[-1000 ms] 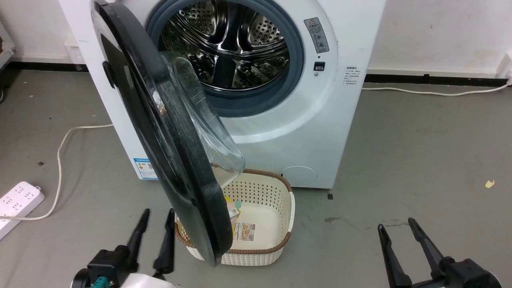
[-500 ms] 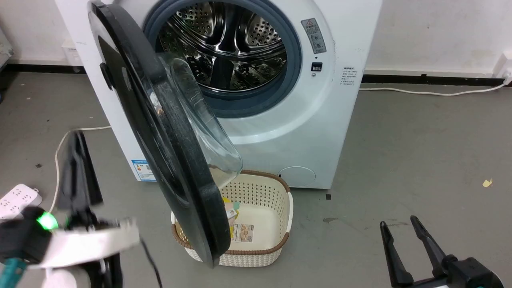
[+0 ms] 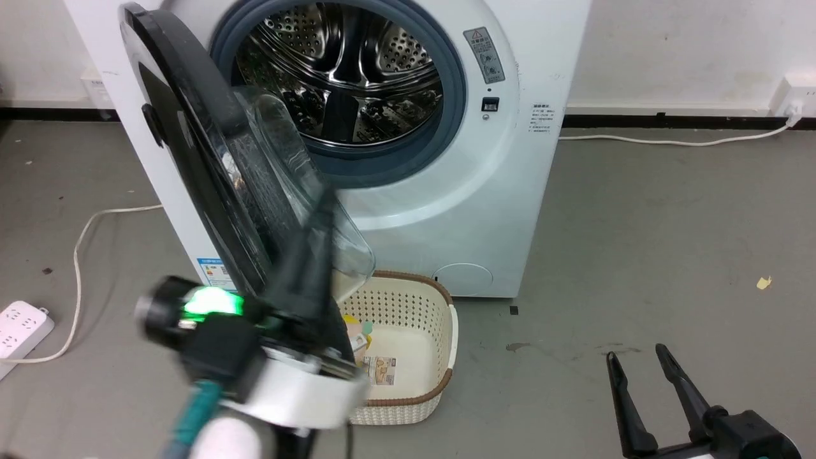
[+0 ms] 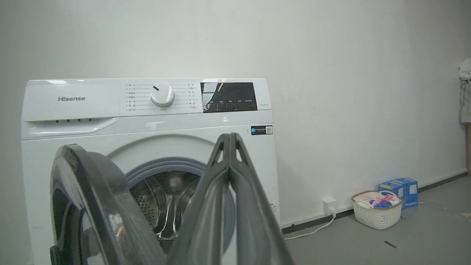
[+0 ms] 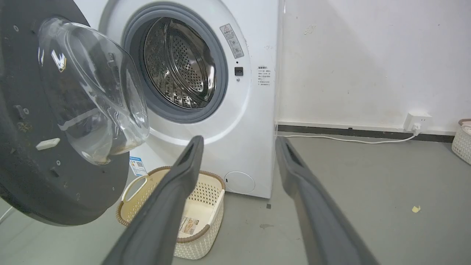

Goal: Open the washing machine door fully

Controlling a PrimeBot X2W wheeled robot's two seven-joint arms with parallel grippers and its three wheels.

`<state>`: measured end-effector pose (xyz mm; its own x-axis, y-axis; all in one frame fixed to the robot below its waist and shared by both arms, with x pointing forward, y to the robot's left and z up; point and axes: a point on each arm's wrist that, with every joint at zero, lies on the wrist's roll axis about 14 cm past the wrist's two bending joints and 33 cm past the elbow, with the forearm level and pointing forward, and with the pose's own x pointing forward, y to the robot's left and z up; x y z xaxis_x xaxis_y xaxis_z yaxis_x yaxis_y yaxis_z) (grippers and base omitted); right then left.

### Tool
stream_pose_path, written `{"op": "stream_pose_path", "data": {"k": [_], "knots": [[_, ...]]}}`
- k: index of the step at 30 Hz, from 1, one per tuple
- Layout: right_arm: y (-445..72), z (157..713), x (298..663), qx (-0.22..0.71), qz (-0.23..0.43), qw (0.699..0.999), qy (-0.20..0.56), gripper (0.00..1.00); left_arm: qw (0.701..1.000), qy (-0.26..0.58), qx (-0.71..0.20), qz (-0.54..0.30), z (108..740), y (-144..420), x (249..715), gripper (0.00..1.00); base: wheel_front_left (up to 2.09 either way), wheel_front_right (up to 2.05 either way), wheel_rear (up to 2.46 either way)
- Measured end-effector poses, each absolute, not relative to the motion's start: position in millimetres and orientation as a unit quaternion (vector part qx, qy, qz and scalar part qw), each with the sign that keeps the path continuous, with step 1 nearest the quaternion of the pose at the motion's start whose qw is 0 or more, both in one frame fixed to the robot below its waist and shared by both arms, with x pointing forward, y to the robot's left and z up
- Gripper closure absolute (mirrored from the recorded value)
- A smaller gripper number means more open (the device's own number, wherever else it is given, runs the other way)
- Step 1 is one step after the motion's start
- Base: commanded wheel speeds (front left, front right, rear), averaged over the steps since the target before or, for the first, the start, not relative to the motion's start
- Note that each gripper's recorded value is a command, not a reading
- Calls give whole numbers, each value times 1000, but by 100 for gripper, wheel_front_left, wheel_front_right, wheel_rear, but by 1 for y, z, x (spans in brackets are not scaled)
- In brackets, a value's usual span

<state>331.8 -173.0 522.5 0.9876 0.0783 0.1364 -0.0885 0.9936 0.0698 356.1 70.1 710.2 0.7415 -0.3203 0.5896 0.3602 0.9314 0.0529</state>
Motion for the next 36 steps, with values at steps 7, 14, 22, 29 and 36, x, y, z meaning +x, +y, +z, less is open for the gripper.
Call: {"op": "stream_pose_path", "data": {"k": [7,14,22,29,36], "knots": [[-172,517,332,39,41,997,-59,0,948,-192,-47,-249,640,24,357,100,0,0,0],[-171,509,333,41,43,997,-46,0,969,-55,-65,-230,561,22,367,100,0,0,0],[-165,505,337,46,52,997,-38,0,985,-7,-54,-165,519,52,379,100,0,0,0],[-143,506,344,52,87,994,-38,0,989,-8,-54,-136,516,73,372,100,0,0,0],[-109,508,355,54,140,988,-38,0,996,-17,-44,-82,519,114,358,100,0,0,0]]}}
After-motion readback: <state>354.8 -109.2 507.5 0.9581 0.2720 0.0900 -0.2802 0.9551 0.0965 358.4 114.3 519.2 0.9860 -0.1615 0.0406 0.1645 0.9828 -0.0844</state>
